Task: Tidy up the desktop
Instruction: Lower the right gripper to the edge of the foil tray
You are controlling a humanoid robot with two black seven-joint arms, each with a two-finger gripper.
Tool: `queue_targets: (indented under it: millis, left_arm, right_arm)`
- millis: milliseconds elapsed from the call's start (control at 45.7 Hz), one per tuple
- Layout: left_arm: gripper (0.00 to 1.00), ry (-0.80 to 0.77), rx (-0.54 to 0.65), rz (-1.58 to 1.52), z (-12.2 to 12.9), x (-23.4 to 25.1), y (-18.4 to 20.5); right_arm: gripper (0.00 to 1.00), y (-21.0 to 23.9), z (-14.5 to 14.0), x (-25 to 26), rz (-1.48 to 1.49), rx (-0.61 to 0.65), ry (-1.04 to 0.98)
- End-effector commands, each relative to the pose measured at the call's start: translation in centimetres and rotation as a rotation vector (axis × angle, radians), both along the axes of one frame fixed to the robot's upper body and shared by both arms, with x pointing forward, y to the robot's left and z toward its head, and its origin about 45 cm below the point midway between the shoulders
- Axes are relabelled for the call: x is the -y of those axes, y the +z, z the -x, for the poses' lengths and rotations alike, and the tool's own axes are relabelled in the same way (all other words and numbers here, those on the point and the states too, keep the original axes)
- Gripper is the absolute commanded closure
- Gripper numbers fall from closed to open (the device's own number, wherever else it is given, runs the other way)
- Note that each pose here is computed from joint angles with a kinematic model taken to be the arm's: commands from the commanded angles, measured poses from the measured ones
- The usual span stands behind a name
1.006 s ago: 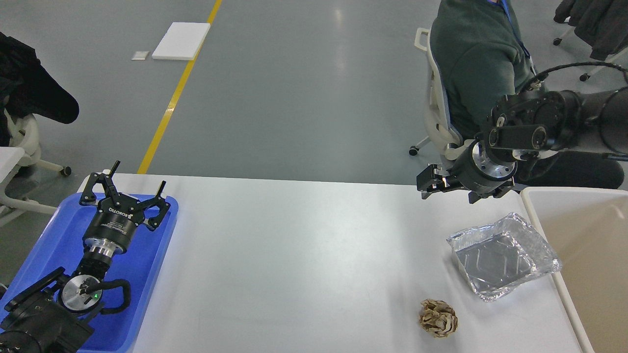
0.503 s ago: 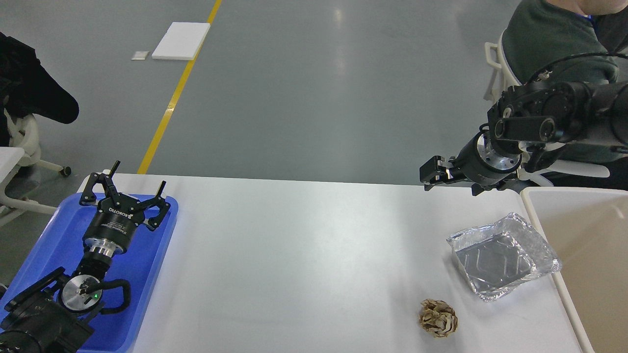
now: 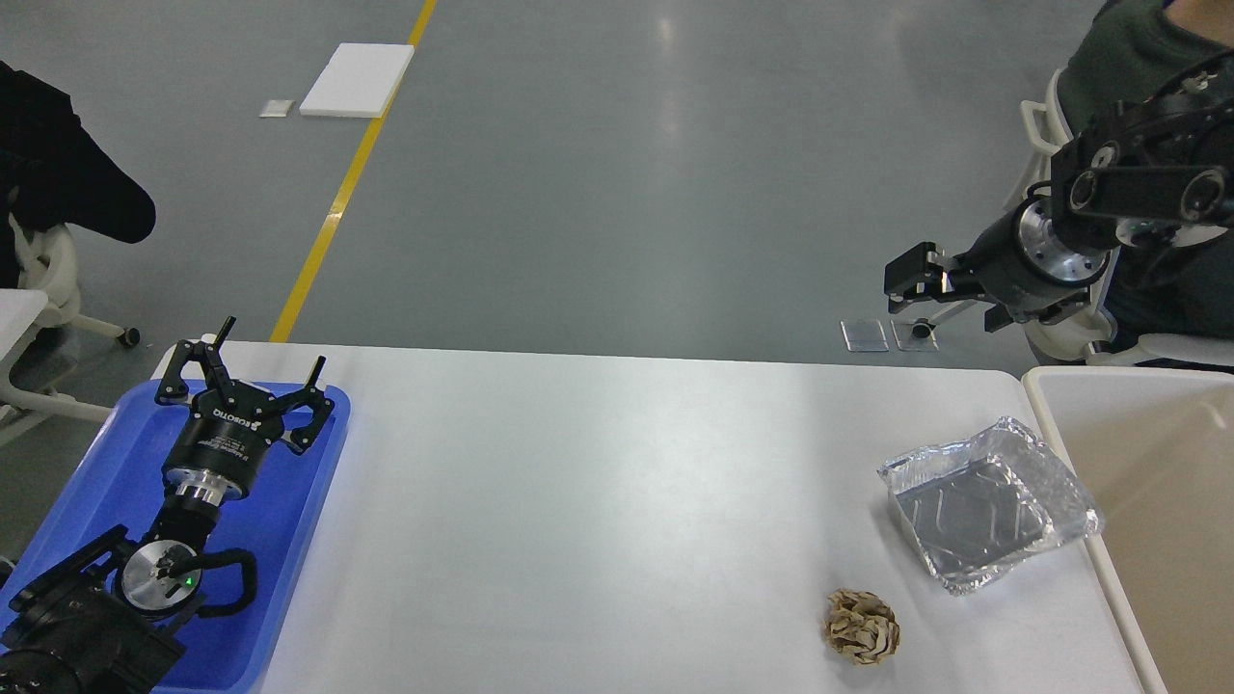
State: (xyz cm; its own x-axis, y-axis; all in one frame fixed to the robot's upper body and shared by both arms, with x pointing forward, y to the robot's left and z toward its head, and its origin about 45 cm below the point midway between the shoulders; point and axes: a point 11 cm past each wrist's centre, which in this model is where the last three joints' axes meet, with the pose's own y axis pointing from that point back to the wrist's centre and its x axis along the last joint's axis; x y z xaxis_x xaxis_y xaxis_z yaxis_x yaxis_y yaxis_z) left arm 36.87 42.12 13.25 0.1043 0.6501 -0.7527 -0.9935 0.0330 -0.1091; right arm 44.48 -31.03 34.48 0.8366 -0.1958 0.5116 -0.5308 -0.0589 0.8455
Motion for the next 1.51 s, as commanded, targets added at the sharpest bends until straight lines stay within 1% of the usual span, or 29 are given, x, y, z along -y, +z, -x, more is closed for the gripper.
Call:
queue_targets:
  millis: [0, 219, 569, 744, 918, 1006, 1312, 1487]
  left_arm:
    - [0.01, -0.001, -0.001, 0.0, 0.0, 0.0, 0.0]
    - [0.01, -0.001, -0.001, 0.0, 0.0, 0.0, 0.0]
    - [0.01, -0.001, -0.001, 0.0, 0.0, 0.0, 0.0]
    - [0.01, 0.0, 0.0, 0.0, 0.0, 0.0, 0.0]
    - [0.01, 0.0, 0.0, 0.0, 0.0, 0.0, 0.0]
    - [0.01, -0.001, -0.001, 0.0, 0.0, 0.0, 0.0]
    - [0.01, 0.0, 0.0, 0.0, 0.0, 0.0, 0.0]
    - [0.01, -0.001, -0.001, 0.0, 0.0, 0.0, 0.0]
  right_arm:
    - [0.0, 1.1, 0.7, 4.5, 0.029, 0.029, -0.05]
    - [0.0, 0.7, 2.5, 8.2, 0.062, -0.001, -0.092]
    - [0.0, -3.1, 8.8, 14.0, 0.068, -0.135, -0.166]
    - [0.0, -5.6, 11.7, 15.4, 0.015, -0.176, -0.227]
    - [0.0, -8.2, 13.7, 17.1, -0.003, -0.186, -0.297]
    - [0.0, -9.5, 14.2, 17.3, -0.002, -0.181, -0.311]
    - [0.0, -14.4, 14.4, 15.2, -0.076, -0.131, -0.336]
    - [0.0, -17.1, 15.4, 15.2, -0.091, -0.097, -0.397]
